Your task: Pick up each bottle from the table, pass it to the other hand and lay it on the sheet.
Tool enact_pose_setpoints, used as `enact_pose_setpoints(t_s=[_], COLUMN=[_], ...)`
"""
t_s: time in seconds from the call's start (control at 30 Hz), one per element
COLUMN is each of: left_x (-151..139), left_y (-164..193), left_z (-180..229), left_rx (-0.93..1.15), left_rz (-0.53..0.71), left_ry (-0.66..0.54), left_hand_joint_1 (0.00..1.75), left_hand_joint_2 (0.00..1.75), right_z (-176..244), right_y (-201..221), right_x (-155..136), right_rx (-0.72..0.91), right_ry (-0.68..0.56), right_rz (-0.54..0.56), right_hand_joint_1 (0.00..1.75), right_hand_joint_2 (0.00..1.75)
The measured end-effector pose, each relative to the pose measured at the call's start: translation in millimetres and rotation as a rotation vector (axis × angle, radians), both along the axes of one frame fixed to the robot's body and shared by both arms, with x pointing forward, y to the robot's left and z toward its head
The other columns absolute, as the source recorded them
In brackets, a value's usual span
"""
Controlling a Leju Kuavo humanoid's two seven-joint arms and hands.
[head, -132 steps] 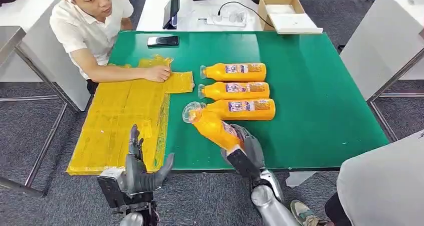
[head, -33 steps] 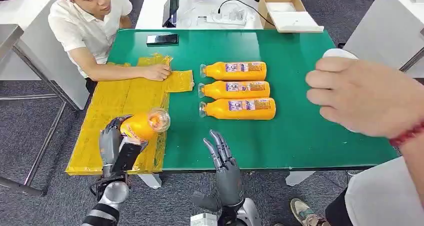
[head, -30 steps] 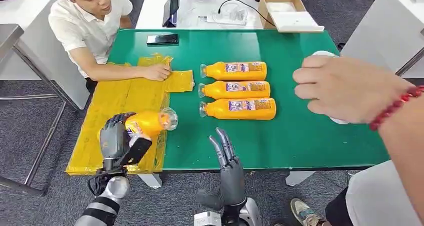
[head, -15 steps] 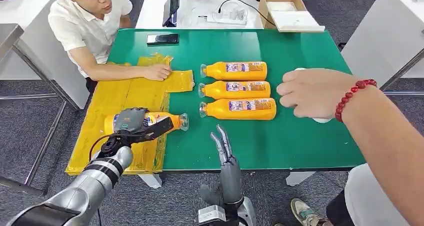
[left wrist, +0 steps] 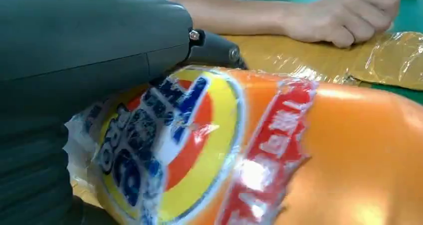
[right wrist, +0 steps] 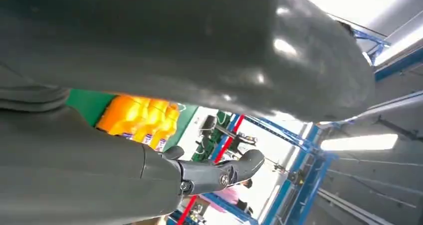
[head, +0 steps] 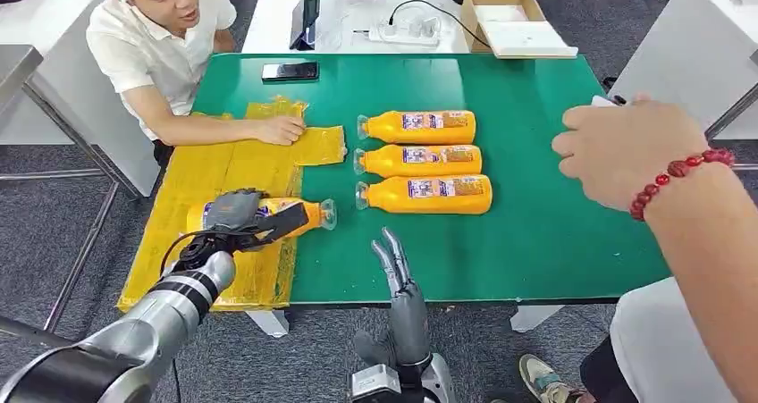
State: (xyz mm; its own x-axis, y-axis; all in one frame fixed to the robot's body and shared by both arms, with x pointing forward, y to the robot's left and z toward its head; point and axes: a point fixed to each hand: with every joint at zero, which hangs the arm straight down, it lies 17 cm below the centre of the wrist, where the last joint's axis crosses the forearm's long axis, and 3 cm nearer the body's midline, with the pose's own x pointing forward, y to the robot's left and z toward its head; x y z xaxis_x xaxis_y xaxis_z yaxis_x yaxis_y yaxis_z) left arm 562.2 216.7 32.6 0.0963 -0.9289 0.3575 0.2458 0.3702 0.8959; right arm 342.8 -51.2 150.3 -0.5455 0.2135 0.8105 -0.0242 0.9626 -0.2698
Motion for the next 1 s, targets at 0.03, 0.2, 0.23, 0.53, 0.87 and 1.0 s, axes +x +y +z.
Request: enact_pose_setpoints(t_s=[0.03, 0.2, 0.23, 0.53, 0.87, 1.0], left_x=[-0.9, -10.7, -12.1, -30.2, -53.1, -71.0], left_y=[-3.4, -37.4, -41.3, -65.3, -23.7, 1.4], left_z=[-1.3, -5.0, -3.9, 15.8, 70.3, 109.9], left_rx=[-0.022, -0.282, -0.320, -0.673, -1.187, -1.383], left_rz=[-0.014, -0.123, -0.133, -0.175, 0.050, 0.124], left_ry=[0.008, 0.060, 0.060, -0.029, -0.326, -0.502], left_hand_joint_1=[0.00, 0.00, 0.00, 0.00, 0.00, 0.00], left_hand_joint_2=[1.75, 1.75, 1.75, 1.75, 1.75, 1.75], right_z=[-1.4, -7.1, -8.2, -18.2, -29.7, -32.3], right_y=[-0.3, 0.4, 0.7, 4.7, 2.8, 1.5], right_x=[0.1, -0.8, -1.1, -6.8, -13.1, -14.7], right_rx=[0.000, -0.004, -0.006, -0.025, -0.055, -0.065], right_ry=[0.004, 0.017, 0.020, 0.035, 0.050, 0.051], right_rz=[0.000, 0.006, 0.008, 0.032, 0.035, 0.033], right_hand_joint_1=[0.00, 0.00, 0.00, 0.00, 0.00, 0.00], right_hand_joint_2=[0.00, 0.00, 0.00, 0.00, 0.00, 0.00])
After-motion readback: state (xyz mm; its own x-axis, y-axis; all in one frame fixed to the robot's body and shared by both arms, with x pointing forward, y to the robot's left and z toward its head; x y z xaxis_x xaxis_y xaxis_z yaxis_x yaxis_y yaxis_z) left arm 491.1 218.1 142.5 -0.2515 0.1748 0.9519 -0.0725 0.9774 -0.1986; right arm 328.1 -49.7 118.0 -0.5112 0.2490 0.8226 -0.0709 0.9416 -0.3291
